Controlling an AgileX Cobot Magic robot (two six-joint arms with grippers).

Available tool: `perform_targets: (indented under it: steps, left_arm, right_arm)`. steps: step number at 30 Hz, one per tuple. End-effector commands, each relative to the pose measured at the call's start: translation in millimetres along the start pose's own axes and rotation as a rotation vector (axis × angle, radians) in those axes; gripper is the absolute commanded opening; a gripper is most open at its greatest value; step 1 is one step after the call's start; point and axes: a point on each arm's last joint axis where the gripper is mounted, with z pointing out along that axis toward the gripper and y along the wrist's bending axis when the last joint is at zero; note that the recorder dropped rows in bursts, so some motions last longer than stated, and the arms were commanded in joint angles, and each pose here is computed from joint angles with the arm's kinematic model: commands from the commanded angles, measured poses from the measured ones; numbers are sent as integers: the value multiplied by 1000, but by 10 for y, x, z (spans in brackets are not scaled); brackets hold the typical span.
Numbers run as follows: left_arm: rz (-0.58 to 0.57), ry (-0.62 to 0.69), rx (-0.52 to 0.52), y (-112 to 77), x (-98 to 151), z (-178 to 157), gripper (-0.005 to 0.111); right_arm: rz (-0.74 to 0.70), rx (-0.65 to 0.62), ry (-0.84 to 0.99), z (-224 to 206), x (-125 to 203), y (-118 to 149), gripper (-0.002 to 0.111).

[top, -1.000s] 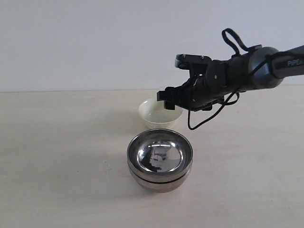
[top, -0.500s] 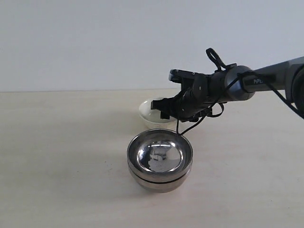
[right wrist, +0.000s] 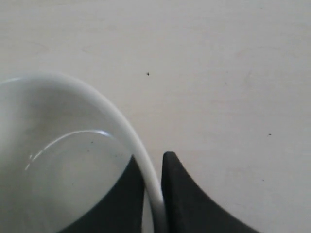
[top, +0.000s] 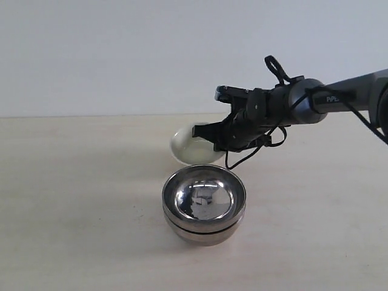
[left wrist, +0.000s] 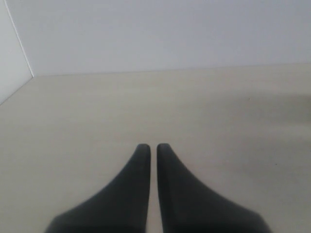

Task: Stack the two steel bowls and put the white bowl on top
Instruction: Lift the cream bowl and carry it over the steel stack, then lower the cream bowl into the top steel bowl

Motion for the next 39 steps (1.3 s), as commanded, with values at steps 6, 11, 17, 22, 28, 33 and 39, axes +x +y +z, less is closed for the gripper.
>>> perform_targets:
  steps: [6,11,17,22,28,33,39]
  left_arm:
    - [-14,1,0,-1,10,1,4]
    - [-14,1,0,-1,10,1,4]
    - [-14,1,0,-1,10,1,4]
    - [-14,1,0,-1,10,1,4]
    - [-14,1,0,-1,10,1,4]
    - [-14,1,0,-1,10,1,4]
    - [-14,1,0,-1,10,1,4]
  right_arm:
    - [-111,-57,-58,-917,-456,275,0]
    - [-163,-69,-29,-1247,-509,344,0]
    - [-187,-73,-16,-1585,-367,323,0]
    - [-201,-95,64,-1698,-43,247,0]
    - [-210,-129,136,-1729,280,172,0]
    - [-192,-119,191,-1648,460,108,0]
    - [-228,-124,188,-1557,612,214,0]
